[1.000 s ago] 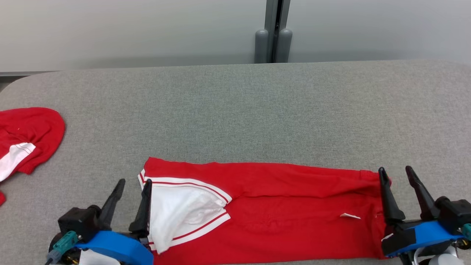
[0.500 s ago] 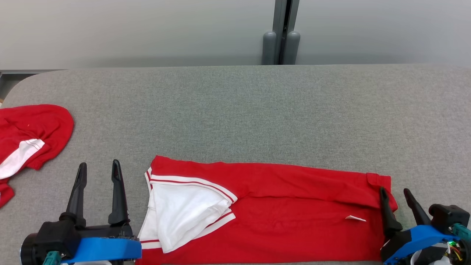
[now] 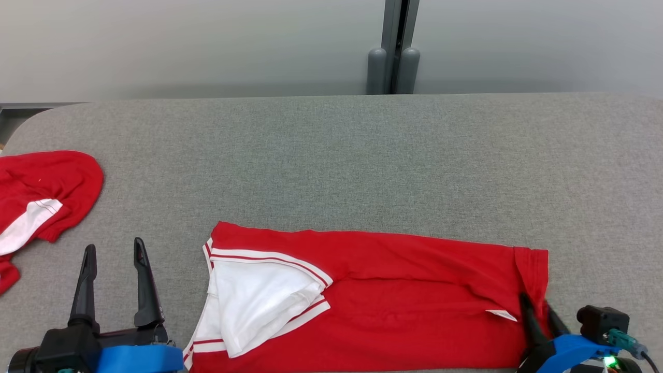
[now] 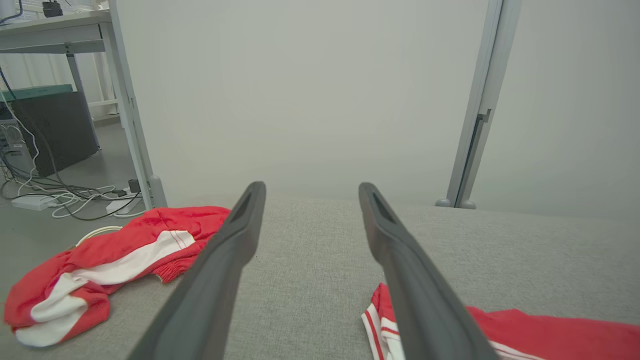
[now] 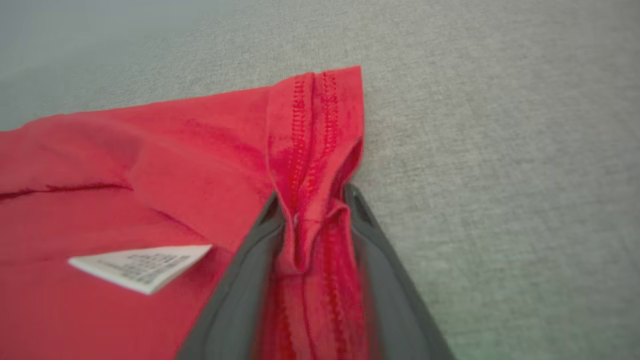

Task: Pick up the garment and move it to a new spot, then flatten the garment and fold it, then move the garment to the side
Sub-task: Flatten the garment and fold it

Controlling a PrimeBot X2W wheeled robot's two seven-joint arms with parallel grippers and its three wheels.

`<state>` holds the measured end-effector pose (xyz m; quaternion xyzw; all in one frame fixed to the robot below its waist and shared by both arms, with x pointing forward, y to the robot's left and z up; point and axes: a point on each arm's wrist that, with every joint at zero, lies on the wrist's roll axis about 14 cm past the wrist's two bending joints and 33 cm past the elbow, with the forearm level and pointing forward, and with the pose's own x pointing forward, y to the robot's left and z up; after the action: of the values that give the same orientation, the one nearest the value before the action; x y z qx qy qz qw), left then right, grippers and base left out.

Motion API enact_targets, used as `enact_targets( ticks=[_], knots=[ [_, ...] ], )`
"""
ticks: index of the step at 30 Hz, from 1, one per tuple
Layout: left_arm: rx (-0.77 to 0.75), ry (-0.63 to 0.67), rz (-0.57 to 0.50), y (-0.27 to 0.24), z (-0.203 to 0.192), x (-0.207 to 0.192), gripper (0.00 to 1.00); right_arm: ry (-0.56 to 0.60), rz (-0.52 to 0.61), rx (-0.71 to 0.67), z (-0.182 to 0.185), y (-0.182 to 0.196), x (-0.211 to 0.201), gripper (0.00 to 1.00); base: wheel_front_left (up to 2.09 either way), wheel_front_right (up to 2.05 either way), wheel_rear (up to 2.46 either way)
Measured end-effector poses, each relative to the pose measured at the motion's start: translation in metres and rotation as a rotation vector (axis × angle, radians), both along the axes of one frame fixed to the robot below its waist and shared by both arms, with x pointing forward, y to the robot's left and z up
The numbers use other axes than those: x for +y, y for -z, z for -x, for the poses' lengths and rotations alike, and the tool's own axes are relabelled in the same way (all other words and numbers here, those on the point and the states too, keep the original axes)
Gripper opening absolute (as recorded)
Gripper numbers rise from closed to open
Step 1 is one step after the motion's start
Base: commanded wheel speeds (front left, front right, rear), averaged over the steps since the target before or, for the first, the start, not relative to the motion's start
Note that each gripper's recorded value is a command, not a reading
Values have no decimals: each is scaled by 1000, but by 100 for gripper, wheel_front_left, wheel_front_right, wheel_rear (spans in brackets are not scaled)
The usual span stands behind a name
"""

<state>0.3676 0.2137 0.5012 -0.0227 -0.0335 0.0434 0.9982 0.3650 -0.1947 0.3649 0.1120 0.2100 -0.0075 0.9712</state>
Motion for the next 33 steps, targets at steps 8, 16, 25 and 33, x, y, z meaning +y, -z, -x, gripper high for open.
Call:
enact_targets(
  ticks=[8, 16, 25, 33],
  knots=[
    [9, 0, -37, 3, 1, 0, 100, 27, -13, -54, -4, -10, -6, 0, 0, 0, 0],
    [20, -5, -45, 6, 3, 1, 100, 204, 134, -106, -9, -40, -115, 0, 0, 0, 0],
    [30, -5, -44, 9, 4, 2, 100, 177, 199, -140, -19, -67, -131, 0, 0, 0, 0],
    [40, 9, -35, 13, 6, -2, 100, 87, 35, -177, -22, -71, -61, 0, 0, 0, 0]
  ],
)
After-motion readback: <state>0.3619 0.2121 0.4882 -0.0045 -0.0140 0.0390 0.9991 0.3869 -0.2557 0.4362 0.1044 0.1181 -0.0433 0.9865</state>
